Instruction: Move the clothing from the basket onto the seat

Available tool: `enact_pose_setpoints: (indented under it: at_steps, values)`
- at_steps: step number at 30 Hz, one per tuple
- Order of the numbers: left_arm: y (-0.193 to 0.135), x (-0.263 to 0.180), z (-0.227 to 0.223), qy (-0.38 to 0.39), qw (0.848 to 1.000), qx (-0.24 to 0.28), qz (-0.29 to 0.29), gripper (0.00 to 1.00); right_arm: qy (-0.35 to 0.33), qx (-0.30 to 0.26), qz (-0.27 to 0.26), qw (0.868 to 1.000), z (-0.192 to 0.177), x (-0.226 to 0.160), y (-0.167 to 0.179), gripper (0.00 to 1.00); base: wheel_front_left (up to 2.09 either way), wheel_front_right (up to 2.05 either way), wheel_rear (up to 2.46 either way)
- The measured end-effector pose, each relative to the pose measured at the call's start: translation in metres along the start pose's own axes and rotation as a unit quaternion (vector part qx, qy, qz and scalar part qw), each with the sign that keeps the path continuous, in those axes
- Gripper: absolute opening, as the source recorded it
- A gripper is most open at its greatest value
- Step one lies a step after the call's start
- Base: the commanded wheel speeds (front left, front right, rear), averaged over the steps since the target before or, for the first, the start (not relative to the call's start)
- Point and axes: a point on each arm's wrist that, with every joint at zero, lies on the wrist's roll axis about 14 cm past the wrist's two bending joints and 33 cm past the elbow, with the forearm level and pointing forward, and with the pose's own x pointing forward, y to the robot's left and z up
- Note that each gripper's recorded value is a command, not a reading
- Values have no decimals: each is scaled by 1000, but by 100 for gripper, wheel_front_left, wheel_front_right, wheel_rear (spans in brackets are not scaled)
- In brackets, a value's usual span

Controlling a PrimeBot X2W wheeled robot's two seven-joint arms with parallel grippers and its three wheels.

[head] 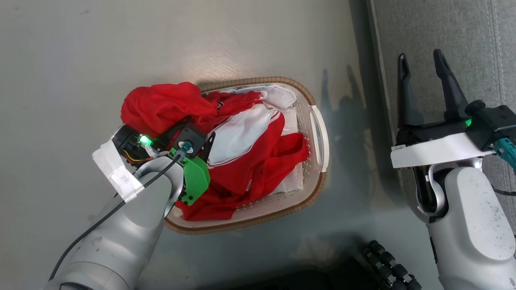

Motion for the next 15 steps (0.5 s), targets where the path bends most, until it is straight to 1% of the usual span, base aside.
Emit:
enact_pose_setpoints:
  at_steps: [1, 2, 3, 4, 5, 10, 15]
  values:
    - [-1, 2, -2, 2, 1000, -3, -2, 78, 4, 0, -3, 1000, -3, 0, -2, 100, 0, 0, 0]
    - [-2, 4, -3, 3, 1000, -4, -4, 48, 6, 0, -4, 1000, -5, -1, -3, 100, 0, 0, 0]
    - [-5, 6, -4, 3, 1000, -6, -8, 28, 8, -1, -6, 1000, -6, -1, -5, 100, 0, 0, 0]
    - [-7, 8, -3, 2, 1000, -8, -11, 4, 10, -1, -7, 1000, -8, -1, -6, 100, 0, 0, 0]
    - [-8, 9, -2, 0, 1000, -11, -13, 0, 12, -1, -8, 1000, -9, -2, -7, 100, 0, 0, 0]
    - [-12, 10, 22, -37, 999, -13, -15, 0, 9, 2, -4, 1000, -6, -2, -3, 100, 0, 0, 0]
    - [-14, -5, 35, -69, 997, -29, -6, 0, 2, 3, 2, 1000, 3, -3, 2, 100, 0, 0, 0]
